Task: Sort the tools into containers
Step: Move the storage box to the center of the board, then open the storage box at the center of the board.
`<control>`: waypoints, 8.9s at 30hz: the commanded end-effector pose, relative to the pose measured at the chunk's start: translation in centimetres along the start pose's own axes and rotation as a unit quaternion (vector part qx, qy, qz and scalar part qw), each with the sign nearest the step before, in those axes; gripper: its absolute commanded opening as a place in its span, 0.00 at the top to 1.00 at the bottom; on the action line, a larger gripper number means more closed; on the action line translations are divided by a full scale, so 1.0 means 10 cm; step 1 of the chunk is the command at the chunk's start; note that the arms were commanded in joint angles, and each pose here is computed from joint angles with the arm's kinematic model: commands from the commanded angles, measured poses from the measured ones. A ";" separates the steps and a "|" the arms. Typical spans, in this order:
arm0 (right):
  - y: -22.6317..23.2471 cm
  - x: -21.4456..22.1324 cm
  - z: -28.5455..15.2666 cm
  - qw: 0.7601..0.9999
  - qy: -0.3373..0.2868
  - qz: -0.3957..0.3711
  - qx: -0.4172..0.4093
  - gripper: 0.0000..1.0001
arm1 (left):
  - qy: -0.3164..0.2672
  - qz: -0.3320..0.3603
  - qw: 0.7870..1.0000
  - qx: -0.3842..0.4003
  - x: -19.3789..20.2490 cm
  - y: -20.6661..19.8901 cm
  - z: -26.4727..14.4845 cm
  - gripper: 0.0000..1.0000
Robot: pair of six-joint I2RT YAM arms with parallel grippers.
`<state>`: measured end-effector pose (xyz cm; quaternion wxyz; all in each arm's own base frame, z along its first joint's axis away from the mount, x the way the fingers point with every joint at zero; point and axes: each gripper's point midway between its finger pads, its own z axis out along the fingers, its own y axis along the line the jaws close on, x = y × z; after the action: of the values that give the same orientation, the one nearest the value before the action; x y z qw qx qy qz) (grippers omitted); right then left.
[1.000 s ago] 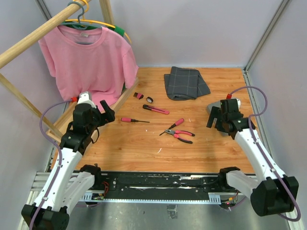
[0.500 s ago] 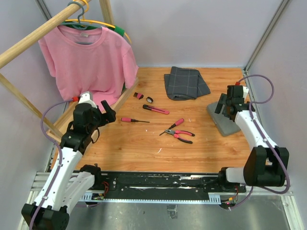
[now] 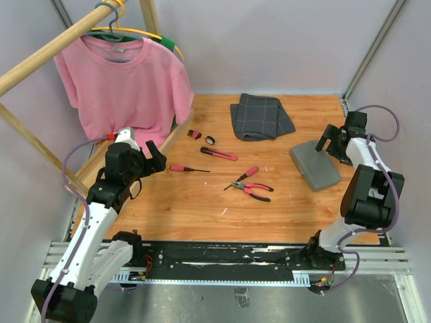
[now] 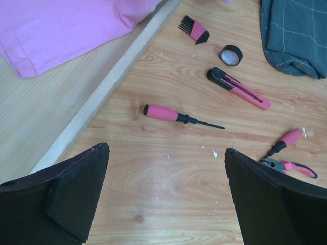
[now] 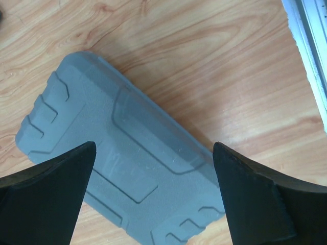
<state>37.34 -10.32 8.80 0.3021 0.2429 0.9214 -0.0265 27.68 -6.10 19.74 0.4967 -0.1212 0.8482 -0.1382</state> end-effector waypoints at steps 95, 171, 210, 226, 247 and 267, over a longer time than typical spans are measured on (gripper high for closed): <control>0.99 1.57 -0.31 0.970 0.123 -0.140 -0.157 0.01 | -0.026 -0.004 1.000 -0.001 -0.13 0.00 -0.03 0.01; 1.80 1.98 -0.99 0.947 0.027 -0.219 -0.232 0.09 | -0.034 -0.015 0.999 0.033 -0.18 -0.13 -0.08 0.01; 1.62 1.88 -1.15 0.958 -0.034 -0.149 -0.243 0.02 | 0.040 -0.066 0.988 0.137 0.25 -0.53 0.20 0.05; 1.88 2.21 -0.96 0.955 0.055 -0.100 -0.273 0.08 | 0.070 -0.050 0.978 0.190 0.61 -1.04 0.24 0.10; 1.98 2.31 -0.77 0.949 0.061 -0.076 -0.299 0.26 | 0.009 -0.055 0.983 0.176 0.45 -1.01 0.25 0.01; 1.90 2.45 -0.52 0.941 0.095 -0.030 -0.324 0.37 | 0.032 -0.051 0.974 0.219 0.64 -1.10 0.27 0.01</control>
<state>27.67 19.92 3.99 0.3080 0.0873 0.8925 0.3178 27.74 -18.10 16.57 0.4692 -0.0602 0.8166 -0.3307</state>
